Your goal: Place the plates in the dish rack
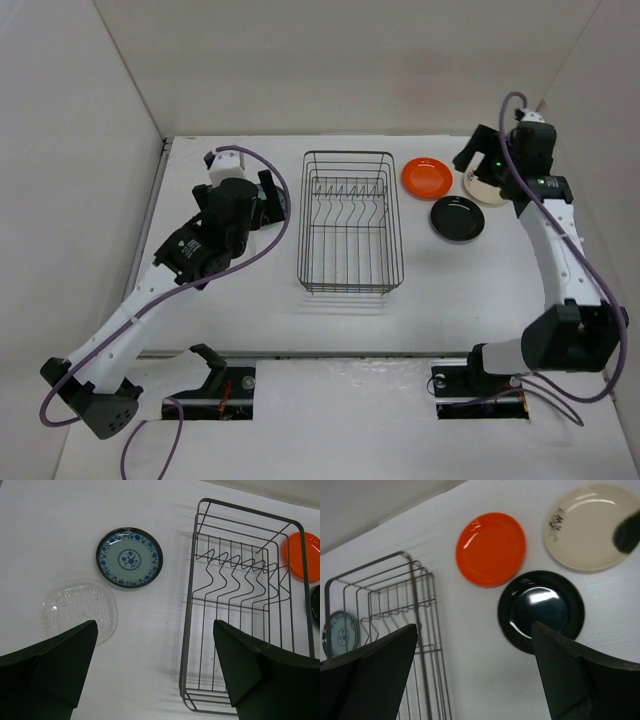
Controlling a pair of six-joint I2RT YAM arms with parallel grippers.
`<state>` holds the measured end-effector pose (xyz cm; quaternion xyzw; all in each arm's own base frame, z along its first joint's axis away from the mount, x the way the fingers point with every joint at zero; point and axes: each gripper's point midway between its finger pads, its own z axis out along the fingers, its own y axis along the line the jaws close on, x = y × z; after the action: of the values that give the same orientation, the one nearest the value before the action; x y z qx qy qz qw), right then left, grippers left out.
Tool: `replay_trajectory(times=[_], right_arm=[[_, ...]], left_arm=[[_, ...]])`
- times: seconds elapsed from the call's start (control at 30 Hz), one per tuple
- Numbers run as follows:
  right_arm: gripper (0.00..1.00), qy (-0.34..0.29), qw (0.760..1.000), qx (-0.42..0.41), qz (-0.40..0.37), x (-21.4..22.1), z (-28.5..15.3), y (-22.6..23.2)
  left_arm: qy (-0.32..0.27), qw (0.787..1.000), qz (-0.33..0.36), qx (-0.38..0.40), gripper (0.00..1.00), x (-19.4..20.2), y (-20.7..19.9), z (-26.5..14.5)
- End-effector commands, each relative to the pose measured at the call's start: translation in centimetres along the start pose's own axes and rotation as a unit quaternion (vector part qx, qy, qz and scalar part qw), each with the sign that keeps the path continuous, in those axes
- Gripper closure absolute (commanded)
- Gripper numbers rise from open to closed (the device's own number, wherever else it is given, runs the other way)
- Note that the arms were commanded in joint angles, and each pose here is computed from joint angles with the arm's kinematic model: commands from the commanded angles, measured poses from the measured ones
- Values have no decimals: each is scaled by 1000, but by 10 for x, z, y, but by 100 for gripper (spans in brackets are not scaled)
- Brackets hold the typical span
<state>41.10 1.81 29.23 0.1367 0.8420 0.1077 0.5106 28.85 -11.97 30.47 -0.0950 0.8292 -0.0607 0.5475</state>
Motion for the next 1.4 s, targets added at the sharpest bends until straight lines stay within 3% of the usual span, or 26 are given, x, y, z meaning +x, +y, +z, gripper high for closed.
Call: replay_trajectory(times=[0.0,0.23,0.5,0.7,1.1,1.37], right_arm=[[0,-58,990,-94,86,-44,0,-35],[0,-23,985,-5,169,6,50,-146],[3,5,973,64,221,44,83,-211],[10,29,965,78,249,65,108,-227],[13,-11,968,91,232,31,138,-234],[17,14,961,130,242,56,160,-250]], left_arm=[[-25,998,-36,45,0,-12,-20,0],[-17,999,-10,29,0,0,-12,11],[-35,999,-17,23,0,-2,1,5],[-57,998,-30,19,0,-10,10,-5],[-51,998,-23,40,0,-5,6,-4],[-56,997,-26,37,0,-6,8,-5]])
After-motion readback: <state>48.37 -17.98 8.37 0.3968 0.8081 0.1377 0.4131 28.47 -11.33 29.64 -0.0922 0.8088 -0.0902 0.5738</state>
